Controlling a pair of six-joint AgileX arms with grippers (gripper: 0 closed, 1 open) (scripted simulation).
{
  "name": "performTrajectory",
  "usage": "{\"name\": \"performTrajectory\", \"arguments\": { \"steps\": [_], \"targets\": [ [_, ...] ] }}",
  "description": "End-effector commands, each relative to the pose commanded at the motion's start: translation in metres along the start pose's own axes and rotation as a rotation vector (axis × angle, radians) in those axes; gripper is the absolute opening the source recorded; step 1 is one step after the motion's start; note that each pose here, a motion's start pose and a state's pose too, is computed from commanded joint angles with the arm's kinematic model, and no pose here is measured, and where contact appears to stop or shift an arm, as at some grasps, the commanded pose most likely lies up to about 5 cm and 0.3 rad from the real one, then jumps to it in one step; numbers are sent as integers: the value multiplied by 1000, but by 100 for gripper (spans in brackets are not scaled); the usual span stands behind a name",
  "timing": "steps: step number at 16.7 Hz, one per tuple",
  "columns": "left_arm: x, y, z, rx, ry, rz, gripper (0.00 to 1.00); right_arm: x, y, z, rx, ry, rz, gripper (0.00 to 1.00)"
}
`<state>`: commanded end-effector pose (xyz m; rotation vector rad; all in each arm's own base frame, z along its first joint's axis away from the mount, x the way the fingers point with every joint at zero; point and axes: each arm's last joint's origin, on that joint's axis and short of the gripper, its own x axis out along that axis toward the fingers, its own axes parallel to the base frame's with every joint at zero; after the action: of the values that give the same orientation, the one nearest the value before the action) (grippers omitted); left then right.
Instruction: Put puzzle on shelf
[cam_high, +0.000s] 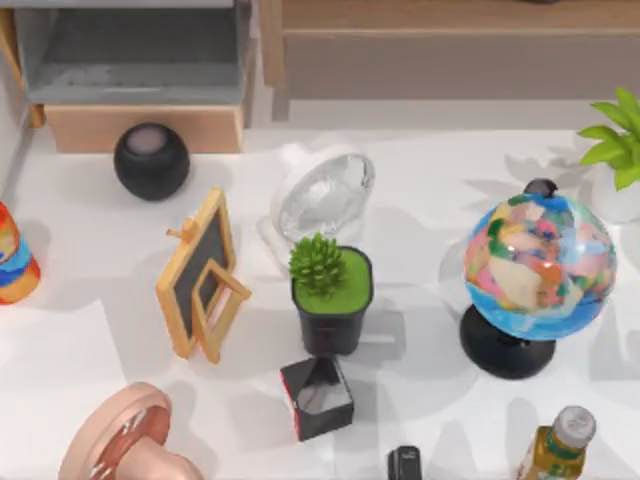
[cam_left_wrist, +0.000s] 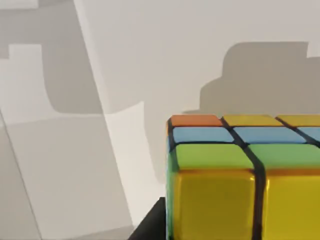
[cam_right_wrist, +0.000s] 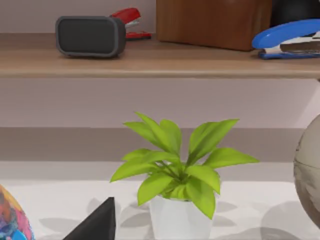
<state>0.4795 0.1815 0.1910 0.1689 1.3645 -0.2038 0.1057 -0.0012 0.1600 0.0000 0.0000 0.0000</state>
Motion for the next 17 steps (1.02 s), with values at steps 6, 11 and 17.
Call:
{"name": "performTrajectory", "arguments": {
  "steps": [6, 11, 17],
  "targets": [
    [-38, -16, -6, 9, 3, 24, 0, 0, 0, 0, 0, 0, 0, 100],
    [-104, -111, 13, 182, -102, 93, 0, 0, 0, 0, 0, 0, 0, 100],
    [-127, -282, 25, 505, -313, 133, 0, 0, 0, 0, 0, 0, 0, 100]
  ]
}}
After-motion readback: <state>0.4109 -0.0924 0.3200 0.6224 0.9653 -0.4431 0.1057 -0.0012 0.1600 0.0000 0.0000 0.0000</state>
